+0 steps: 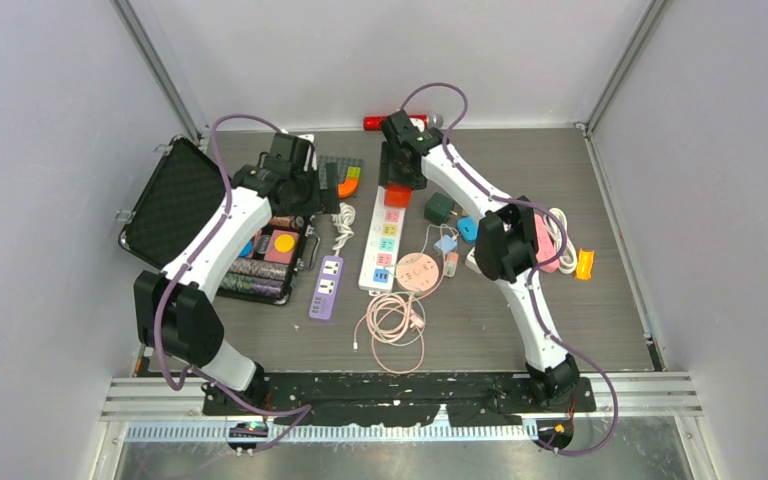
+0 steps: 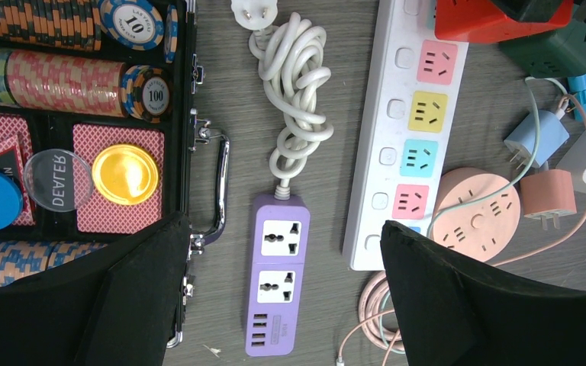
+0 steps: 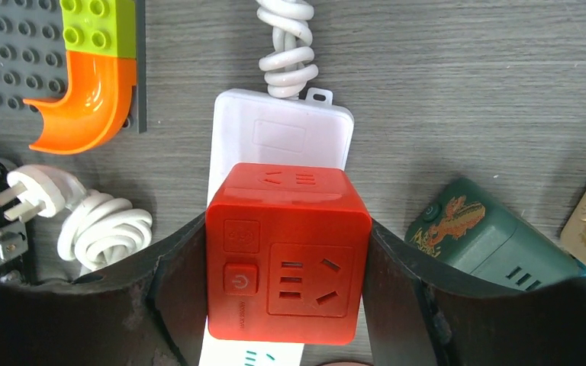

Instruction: Insert the plug

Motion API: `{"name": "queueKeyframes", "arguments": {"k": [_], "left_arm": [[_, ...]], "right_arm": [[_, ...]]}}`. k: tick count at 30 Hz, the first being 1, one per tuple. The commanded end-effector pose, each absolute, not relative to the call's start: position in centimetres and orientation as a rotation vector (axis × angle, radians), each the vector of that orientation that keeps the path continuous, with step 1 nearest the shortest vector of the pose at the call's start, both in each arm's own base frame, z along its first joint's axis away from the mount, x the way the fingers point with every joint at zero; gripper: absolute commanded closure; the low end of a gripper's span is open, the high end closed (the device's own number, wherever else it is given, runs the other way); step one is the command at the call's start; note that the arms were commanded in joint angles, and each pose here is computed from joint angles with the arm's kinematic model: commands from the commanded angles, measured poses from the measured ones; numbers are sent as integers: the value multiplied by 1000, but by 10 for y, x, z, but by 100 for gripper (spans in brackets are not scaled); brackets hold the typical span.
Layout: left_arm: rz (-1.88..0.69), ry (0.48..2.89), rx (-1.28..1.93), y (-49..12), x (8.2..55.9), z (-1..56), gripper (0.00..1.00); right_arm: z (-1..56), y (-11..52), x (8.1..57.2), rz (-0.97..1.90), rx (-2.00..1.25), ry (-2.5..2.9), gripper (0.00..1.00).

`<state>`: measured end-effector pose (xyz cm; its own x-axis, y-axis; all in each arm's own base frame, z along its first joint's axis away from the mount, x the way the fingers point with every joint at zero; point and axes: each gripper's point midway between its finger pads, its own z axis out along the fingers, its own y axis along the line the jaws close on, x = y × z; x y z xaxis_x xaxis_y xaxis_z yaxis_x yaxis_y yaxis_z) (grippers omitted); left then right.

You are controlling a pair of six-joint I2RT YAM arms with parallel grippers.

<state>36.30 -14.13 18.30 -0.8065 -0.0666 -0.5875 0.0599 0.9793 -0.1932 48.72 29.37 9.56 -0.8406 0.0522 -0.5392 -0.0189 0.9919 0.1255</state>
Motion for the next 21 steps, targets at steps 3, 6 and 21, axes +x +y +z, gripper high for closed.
{"name": "queueKeyframes", "arguments": {"k": [3,6,21], "left_arm": [[-259,2476,-20,-138,368,186,7],[-257,2477,-20,-138,368,185,7],[-249,2485,-25,-136,366,178,8]], "right_arm": [[37,282,461,38,119,2691,95],[31,279,455,1,118,2699,95],[62,270,445,-47,223,2504,95]]}}
